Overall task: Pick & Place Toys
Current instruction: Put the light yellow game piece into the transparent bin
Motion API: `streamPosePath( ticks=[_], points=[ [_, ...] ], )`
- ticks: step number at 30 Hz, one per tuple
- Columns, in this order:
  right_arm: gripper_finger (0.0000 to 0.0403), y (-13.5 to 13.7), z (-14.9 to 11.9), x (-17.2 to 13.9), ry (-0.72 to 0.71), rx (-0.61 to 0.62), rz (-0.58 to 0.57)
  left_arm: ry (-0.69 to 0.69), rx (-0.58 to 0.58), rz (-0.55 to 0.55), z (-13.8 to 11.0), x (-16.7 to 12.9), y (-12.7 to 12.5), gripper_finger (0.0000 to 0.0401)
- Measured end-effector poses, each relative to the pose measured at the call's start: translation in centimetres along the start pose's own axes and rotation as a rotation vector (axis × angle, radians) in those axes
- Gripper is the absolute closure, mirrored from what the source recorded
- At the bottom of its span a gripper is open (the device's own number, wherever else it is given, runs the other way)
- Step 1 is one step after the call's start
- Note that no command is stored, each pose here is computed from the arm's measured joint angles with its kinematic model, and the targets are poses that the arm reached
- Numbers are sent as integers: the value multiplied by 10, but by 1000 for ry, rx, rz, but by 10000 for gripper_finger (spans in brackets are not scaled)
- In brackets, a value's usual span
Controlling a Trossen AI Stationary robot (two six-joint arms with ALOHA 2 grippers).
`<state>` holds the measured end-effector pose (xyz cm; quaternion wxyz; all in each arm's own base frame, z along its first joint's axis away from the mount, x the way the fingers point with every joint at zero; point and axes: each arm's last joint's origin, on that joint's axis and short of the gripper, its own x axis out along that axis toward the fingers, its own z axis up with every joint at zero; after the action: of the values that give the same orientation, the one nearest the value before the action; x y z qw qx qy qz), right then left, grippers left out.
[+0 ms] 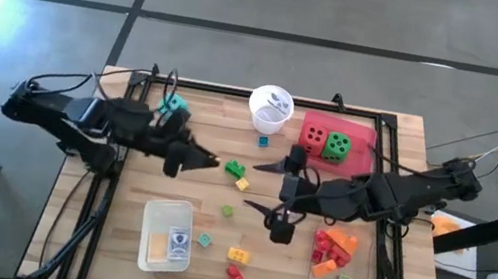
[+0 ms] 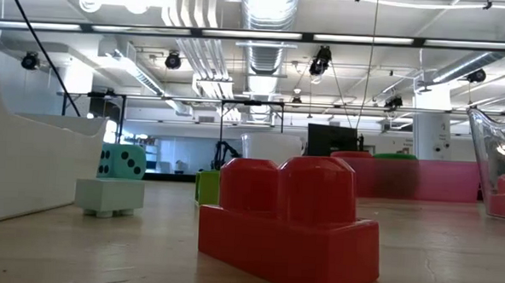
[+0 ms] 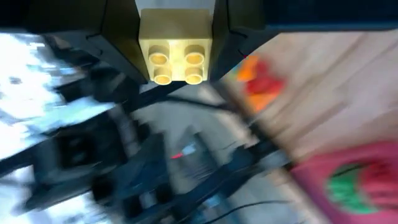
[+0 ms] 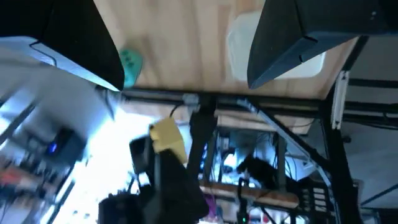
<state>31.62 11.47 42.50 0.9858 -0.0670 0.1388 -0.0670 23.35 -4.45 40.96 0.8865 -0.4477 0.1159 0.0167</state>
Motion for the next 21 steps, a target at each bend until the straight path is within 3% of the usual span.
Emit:
streamPosePath(
  ticks=[5,11,21],
  points=[
    [69,3,16,10,-54,-92,-47,-61,-16,-179,16,16,-7,261],
    [83,6,28,23,-55,-135,-172,-43,-21,-195,16,31,-4,261],
    [211,10,36,31,-53,-236,-171,-84,-23,-268,21,29,-9,261]
  ],
)
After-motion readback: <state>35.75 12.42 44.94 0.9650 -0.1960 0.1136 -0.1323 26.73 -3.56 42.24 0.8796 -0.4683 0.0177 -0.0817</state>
